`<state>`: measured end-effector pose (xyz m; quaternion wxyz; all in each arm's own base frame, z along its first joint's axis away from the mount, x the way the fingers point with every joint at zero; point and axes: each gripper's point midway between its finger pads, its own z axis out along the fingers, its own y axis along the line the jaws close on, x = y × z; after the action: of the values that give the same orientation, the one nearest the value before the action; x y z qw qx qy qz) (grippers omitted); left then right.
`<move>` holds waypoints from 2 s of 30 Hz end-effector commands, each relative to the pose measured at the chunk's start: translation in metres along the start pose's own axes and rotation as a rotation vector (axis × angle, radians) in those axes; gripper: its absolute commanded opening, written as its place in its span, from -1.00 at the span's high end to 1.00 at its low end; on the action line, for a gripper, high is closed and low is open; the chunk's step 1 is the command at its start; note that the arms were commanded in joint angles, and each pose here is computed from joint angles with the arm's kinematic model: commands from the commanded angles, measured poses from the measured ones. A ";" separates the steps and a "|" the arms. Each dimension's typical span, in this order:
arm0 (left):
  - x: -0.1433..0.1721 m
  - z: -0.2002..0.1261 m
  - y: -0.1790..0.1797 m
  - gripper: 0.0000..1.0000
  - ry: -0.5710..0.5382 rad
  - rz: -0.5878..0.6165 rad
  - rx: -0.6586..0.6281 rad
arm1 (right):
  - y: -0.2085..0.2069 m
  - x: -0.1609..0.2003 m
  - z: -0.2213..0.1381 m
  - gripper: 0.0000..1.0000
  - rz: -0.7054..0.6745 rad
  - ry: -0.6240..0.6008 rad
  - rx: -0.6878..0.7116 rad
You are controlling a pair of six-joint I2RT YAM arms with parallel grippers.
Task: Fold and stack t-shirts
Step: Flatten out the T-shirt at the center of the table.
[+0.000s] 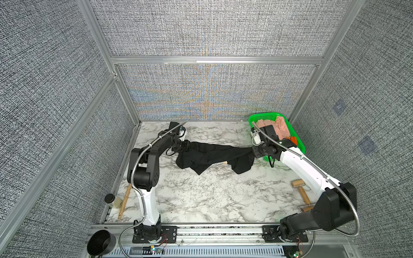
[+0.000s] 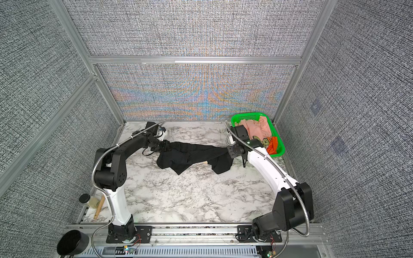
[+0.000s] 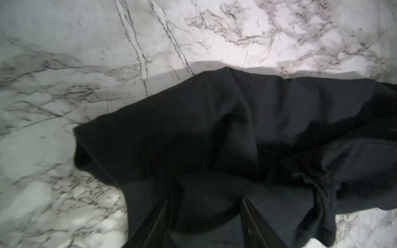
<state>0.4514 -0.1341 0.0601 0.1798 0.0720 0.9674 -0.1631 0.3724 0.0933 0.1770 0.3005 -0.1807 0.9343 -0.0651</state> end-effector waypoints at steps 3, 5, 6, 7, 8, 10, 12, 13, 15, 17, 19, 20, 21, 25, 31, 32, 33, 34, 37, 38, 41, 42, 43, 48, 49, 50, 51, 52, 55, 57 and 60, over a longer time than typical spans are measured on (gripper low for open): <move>-0.002 0.003 -0.013 0.18 -0.010 0.015 0.083 | 0.000 -0.005 -0.002 1.00 0.008 -0.013 -0.005; -0.004 0.002 -0.016 0.36 -0.015 0.019 0.101 | 0.001 -0.003 0.000 1.00 0.008 -0.008 -0.006; -0.005 -0.001 -0.018 0.51 -0.022 0.021 0.103 | 0.001 -0.003 0.000 1.00 0.008 -0.008 -0.006; -0.008 -0.004 -0.017 0.70 -0.033 0.020 0.096 | 0.001 -0.003 0.000 1.00 0.008 -0.006 -0.005; -0.008 -0.005 -0.016 0.90 -0.039 0.018 0.085 | 0.000 -0.003 0.001 1.00 0.006 -0.004 -0.002; -0.020 -0.024 -0.016 1.00 -0.095 0.028 0.054 | -0.001 -0.002 0.001 1.00 0.001 0.001 0.005; -0.029 -0.040 -0.016 1.00 -0.137 0.042 0.026 | -0.002 -0.002 0.001 1.00 -0.007 0.002 0.009; -0.034 -0.049 -0.016 1.00 -0.156 0.048 0.012 | -0.003 -0.004 -0.001 1.00 -0.011 -0.002 0.013; -0.044 -0.069 -0.020 1.00 -0.199 0.062 -0.001 | -0.005 -0.009 -0.006 1.00 -0.016 -0.016 0.018; -0.057 -0.095 -0.028 1.00 -0.262 0.069 0.025 | -0.008 -0.019 -0.017 1.00 -0.015 -0.053 0.016; -0.077 -0.139 -0.043 1.00 -0.381 0.072 0.118 | -0.014 -0.039 -0.038 1.00 0.004 -0.125 0.008; -0.085 -0.161 -0.048 1.00 -0.436 0.075 0.145 | -0.018 -0.049 -0.050 1.00 0.022 -0.165 0.002; -0.095 -0.189 -0.054 1.00 -0.505 0.085 0.157 | -0.023 -0.061 -0.066 1.00 0.046 -0.218 -0.008; -0.112 -0.297 -0.086 1.00 -0.764 0.154 0.182 | -0.038 -0.102 -0.142 1.00 0.111 -0.451 -0.043; -0.065 -0.419 -0.111 1.00 -1.105 0.167 0.194 | -0.021 -0.085 -0.211 1.00 0.193 -0.539 -0.130; -0.054 -0.434 -0.113 1.00 -1.127 0.157 0.187 | -0.015 -0.079 -0.219 1.00 0.202 -0.543 -0.140; -0.043 -0.451 -0.112 1.00 -1.148 0.137 0.163 | -0.012 -0.072 -0.227 1.00 0.218 -0.547 -0.140; -0.034 -0.465 -0.110 1.00 -1.168 0.120 0.135 | -0.011 -0.068 -0.233 1.00 0.234 -0.555 -0.142; -0.034 -0.478 -0.097 1.00 -1.195 0.085 0.044 | -0.014 -0.070 -0.229 1.00 0.237 -0.547 -0.107; -0.042 -0.472 -0.093 1.00 -1.188 0.077 0.022 | -0.013 -0.075 -0.221 1.00 0.217 -0.532 -0.095; -0.087 -0.432 -0.080 1.00 -1.121 0.071 0.006 | -0.006 -0.108 -0.173 1.00 0.186 -0.460 -0.130; -0.108 -0.412 -0.074 1.00 -1.090 0.064 0.018 | -0.004 -0.122 -0.156 1.00 0.201 -0.451 -0.173; -0.126 -0.395 -0.067 1.00 -1.066 0.053 0.025 | -0.003 -0.135 -0.139 1.00 0.219 -0.447 -0.203; -0.223 -0.342 -0.010 1.00 -1.020 -0.038 0.049 | -0.016 -0.224 -0.107 1.00 0.257 -0.533 -0.188; -0.240 -0.345 -0.003 1.00 -1.034 -0.040 0.037 | -0.020 -0.241 -0.112 1.00 0.262 -0.559 -0.181; -0.257 -0.358 0.000 1.00 -1.072 -0.028 0.020 | -0.025 -0.260 -0.124 1.00 0.268 -0.601 -0.178; -0.271 -0.371 0.000 1.00 -1.116 -0.014 0.005 | -0.031 -0.280 -0.144 1.00 0.272 -0.675 -0.180; -0.279 -0.396 -0.007 1.00 -1.181 0.009 0.005 | -0.035 -0.294 -0.164 1.00 0.270 -0.741 -0.179; -0.279 -0.484 -0.035 1.00 -1.415 0.072 0.029 | -0.048 -0.317 -0.221 1.00 0.232 -0.913 -0.154; -0.262 -0.524 -0.050 1.00 -1.502 0.113 0.021 | -0.051 -0.314 -0.246 1.00 0.176 -0.958 -0.140; -0.223 -0.557 -0.065 1.00 -1.564 0.174 -0.020 | -0.053 -0.293 -0.246 1.00 0.102 -0.915 -0.100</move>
<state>0.4992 -0.0261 0.6190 0.7745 -0.0078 0.6094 -0.1692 0.4748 0.1631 0.5507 0.6782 -0.1234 0.7157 0.1123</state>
